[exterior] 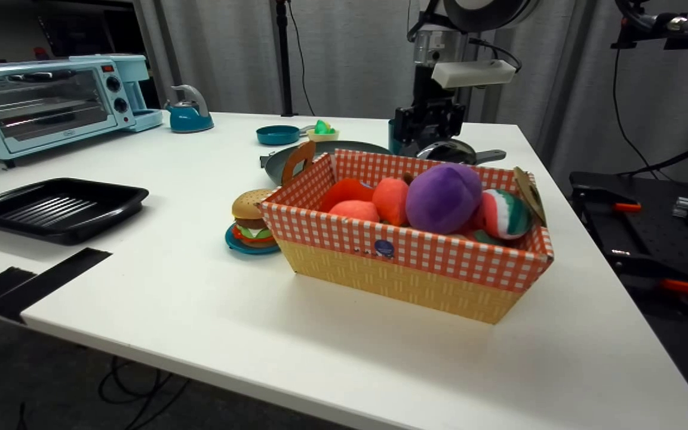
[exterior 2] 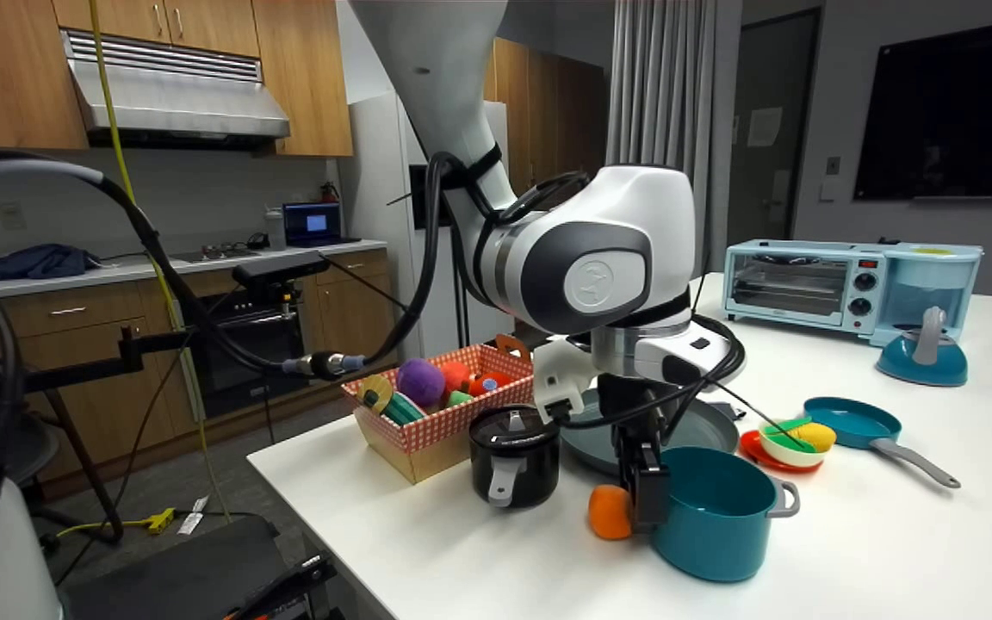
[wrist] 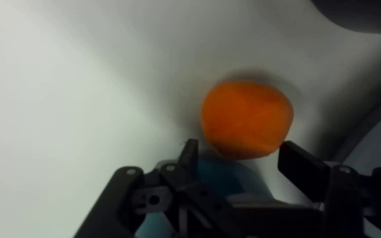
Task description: Take the orange object from the table and put it in the box
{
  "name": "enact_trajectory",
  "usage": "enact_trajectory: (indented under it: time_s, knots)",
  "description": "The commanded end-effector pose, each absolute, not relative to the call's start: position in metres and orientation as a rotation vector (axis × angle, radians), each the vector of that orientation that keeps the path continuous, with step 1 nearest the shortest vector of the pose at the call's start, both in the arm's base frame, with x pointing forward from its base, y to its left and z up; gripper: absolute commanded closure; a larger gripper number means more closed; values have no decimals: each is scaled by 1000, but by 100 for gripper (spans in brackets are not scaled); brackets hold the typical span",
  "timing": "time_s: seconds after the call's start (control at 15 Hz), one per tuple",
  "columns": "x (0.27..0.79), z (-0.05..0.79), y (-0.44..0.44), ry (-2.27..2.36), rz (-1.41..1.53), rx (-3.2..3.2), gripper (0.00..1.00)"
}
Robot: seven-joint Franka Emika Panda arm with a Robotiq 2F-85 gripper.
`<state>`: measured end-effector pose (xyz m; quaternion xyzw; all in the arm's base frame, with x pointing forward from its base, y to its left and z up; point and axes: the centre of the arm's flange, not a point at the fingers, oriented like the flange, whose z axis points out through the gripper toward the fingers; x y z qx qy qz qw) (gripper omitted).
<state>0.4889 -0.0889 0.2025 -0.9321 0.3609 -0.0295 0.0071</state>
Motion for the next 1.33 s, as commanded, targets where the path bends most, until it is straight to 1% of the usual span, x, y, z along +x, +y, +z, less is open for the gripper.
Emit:
enact_trajectory:
  time_s: [0.0, 0.07, 0.8, 0.87, 0.93, 1.0, 1.27]
  knots:
    - [482, 210, -92, 1142, -91, -2931, 1]
    - [481, 211, -91, 1137, -92, -2936, 0]
    - [453, 198, -73, 1031, -14, -3010, 0]
    - [451, 197, -72, 1026, -5, -3015, 25]
    - [450, 195, -72, 1010, 2, -3025, 28]
    - [448, 194, -72, 995, 8, -3033, 34]
    - [444, 193, -72, 963, 16, -3051, 66]
